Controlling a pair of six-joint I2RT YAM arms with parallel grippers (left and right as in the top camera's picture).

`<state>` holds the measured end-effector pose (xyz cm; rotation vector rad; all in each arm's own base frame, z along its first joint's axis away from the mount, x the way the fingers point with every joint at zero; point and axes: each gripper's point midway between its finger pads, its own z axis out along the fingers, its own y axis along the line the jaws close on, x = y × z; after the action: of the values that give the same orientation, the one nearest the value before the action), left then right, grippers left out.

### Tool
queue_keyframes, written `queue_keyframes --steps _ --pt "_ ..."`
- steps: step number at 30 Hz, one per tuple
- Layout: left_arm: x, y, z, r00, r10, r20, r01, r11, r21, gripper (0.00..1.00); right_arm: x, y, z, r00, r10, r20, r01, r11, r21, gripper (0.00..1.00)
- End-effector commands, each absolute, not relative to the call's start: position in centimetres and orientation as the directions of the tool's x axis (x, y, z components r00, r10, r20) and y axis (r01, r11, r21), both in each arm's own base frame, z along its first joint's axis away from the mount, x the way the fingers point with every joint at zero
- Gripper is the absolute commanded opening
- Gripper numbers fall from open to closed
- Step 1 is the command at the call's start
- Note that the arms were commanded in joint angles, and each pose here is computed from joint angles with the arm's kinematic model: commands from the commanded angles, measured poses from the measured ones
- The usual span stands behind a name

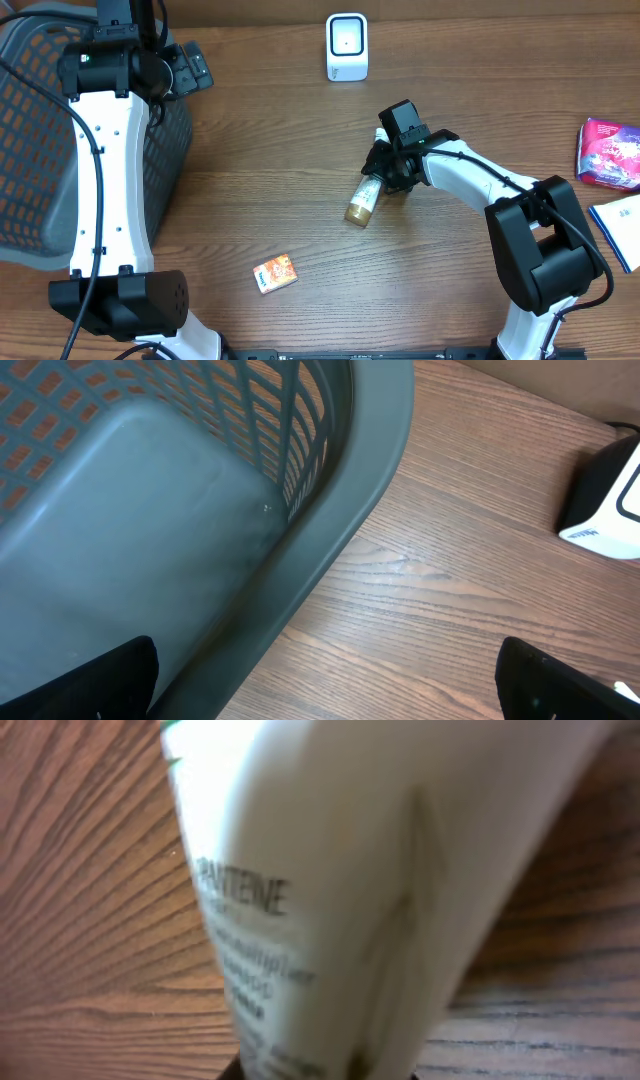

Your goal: Scan the item barcode

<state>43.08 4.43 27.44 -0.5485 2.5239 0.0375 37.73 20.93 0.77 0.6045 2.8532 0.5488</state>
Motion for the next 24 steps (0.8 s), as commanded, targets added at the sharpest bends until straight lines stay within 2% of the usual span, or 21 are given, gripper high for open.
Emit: queue_keyframes --steps 1,3,6,8,10,15,17,19,21,24 --pt "43.2 4.3 26.9 -0.774 -0.375 -0.511 -0.389 0.917 -0.084 1.0 37.5 19.7 -1.2 -0.9 0.424 -0.101 0.371 0.867 0.334 0.04" --pt "43.2 4.3 26.9 -0.774 -0.375 -0.511 -0.389 0.917 -0.084 1.0 38.1 20.5 -0.3 -0.903 0.415 -0.107 0.35 0.858 0.376 0.04" --pt "43.2 4.3 26.9 -0.774 -0.375 -0.51 -0.389 0.918 -0.085 1.0 39.4 23.4 2.8 -0.94 0.3 -0.165 0.177 0.839 0.514 0.04" --pt "43.2 4.3 26.9 -0.774 -0.375 -0.51 -0.389 0.918 -0.085 1.0 40.3 26.4 6.4 -0.947 0.156 -0.281 -0.061 0.771 0.634 0.04" --pt "43.2 4.3 26.9 -0.774 -0.375 -0.51 -0.389 0.918 -0.085 1.0 40.8 28.9 9.8 -0.884 -0.003 -0.468 -0.351 0.666 0.659 0.04" --pt "43.2 4.3 26.9 -0.774 -0.375 -0.51 -0.389 0.917 -0.084 1.0 42.3 30.2 13.1 -0.78 -0.014 -0.625 -0.517 0.577 0.632 0.04" --pt "43.2 4.3 26.9 -0.774 -0.375 -0.51 -0.389 0.918 -0.085 1.0 43.2 31.1 15.5 -0.625 -0.055 -0.779 -0.686 0.515 0.514 0.04" --pt "43.2 4.3 26.9 -0.774 -0.375 -0.51 -0.389 0.918 -0.085 1.0 43.3 32.1 18.8 -0.419 -0.063 -0.906 -0.838 0.412 0.358 0.04" --pt "43.2 4.3 26.9 -0.774 -0.375 -0.51 -0.389 0.918 -0.085 1.0 43.4 32.3 22.4 -0.236 -0.011 -0.972 -0.917 0.333 0.219 0.04" --pt "43.2 4.3 26.9 -0.774 -0.375 -0.51 -0.389 0.918 -0.085 1.0 43.2 31.4 25.7 -0.067 0.055 -0.996 -0.96 0.269 0.079 0.04"
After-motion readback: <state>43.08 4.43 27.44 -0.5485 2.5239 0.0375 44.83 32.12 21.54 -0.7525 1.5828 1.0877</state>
